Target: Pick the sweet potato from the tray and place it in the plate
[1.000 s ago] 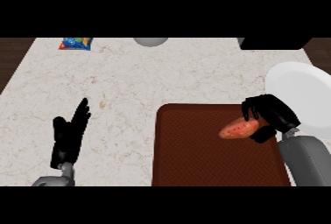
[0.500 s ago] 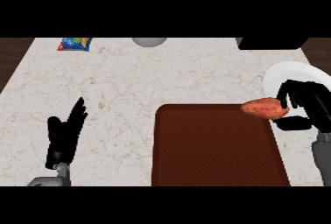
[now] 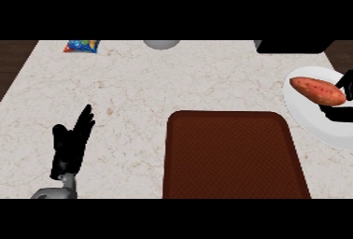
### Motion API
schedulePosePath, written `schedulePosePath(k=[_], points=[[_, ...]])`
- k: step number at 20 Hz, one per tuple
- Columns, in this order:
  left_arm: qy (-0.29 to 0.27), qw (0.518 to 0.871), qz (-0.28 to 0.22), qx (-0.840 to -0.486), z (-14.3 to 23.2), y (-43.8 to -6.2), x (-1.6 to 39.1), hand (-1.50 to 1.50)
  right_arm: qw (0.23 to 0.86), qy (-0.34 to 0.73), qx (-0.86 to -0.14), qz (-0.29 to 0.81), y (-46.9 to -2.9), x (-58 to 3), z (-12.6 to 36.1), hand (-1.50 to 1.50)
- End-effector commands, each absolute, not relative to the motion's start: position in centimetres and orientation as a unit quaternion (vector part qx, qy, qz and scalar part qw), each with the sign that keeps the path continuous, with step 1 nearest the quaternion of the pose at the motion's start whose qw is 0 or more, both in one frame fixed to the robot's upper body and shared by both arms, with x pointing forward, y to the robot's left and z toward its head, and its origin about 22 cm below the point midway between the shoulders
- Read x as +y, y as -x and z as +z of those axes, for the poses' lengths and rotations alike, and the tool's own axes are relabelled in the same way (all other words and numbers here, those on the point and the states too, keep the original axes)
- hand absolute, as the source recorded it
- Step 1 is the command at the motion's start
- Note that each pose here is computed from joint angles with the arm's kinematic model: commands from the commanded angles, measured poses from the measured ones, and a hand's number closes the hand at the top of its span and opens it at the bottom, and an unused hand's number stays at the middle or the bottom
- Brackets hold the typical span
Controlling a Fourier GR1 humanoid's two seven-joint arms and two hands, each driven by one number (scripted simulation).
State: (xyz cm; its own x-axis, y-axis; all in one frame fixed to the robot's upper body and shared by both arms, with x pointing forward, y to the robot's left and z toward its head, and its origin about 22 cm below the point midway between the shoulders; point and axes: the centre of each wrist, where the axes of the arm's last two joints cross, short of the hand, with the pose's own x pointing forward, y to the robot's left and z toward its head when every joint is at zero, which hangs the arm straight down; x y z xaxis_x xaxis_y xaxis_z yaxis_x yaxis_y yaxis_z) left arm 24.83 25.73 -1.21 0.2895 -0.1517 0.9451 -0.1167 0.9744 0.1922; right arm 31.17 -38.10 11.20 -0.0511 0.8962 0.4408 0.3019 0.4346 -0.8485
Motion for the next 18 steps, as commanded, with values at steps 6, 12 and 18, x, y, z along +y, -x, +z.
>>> schedulePosePath(k=[6,12,18], points=[[-0.114,0.788,-0.025,-0.605,-1.4,-24.6,24.6,0.0,0.557,0.473,-0.631,0.26,-33.9,-45.7,11.5,1.5],[-0.112,0.788,-0.021,-0.605,-1.8,-26.0,23.6,0.0,0.579,0.478,-0.591,0.295,-35.2,-46.4,8.4,1.5],[-0.097,0.789,-0.029,-0.606,-0.5,-26.0,24.6,0.0,0.64,0.419,-0.549,0.338,-34.5,-47.4,6.2,1.5]])
